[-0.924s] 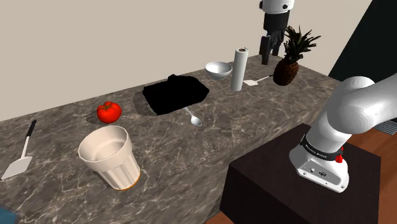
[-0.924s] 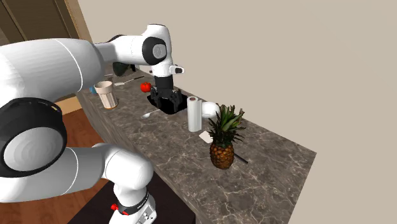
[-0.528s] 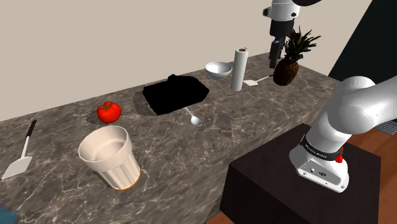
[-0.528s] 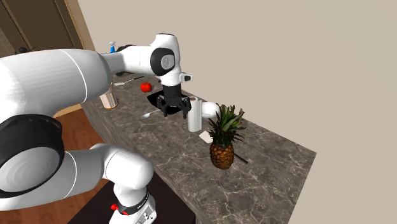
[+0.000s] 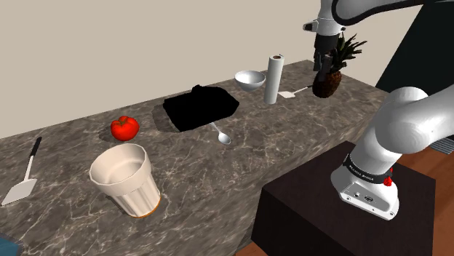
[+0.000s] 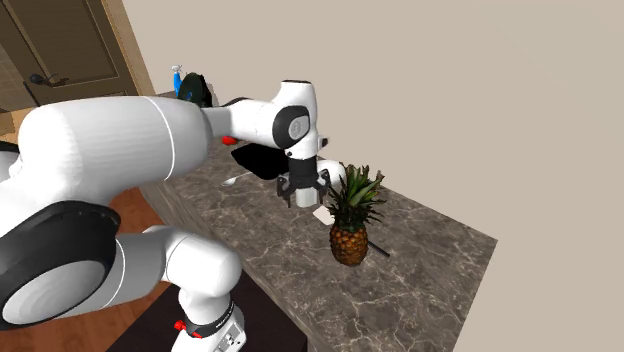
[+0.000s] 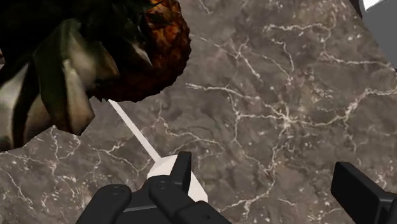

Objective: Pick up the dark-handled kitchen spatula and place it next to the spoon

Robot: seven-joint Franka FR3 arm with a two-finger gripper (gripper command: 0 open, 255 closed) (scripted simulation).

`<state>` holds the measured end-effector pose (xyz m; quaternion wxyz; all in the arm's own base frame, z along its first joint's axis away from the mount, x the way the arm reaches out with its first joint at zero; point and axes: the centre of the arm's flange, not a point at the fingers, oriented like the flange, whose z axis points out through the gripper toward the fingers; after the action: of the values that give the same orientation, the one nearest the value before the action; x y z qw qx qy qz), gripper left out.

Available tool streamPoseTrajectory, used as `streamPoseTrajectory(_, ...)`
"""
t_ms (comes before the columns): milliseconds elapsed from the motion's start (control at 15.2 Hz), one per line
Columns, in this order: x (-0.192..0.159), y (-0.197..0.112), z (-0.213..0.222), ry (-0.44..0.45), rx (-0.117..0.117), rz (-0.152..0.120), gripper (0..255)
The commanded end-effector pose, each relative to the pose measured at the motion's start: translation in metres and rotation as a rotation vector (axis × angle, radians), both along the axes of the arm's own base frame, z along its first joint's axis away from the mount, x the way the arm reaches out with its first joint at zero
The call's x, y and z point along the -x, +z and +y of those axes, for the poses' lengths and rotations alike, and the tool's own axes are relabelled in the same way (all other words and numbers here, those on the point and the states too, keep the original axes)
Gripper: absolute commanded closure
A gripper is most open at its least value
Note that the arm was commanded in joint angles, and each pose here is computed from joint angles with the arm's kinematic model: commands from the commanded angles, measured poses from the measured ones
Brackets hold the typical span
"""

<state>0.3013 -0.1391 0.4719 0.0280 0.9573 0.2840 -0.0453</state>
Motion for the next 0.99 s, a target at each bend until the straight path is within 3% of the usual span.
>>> streamPoseTrajectory(0, -0.006, -0.015, -0.021, 0.105, -0.006, 0.0, 0)
streamPoseTrajectory(726, -0.073, -0.09, -0.121, 0.632, -0.045, -0.001, 0)
streamPoseTrajectory(924, -0.077, -0.104, -0.125, 0.655, -0.046, -0.001, 0)
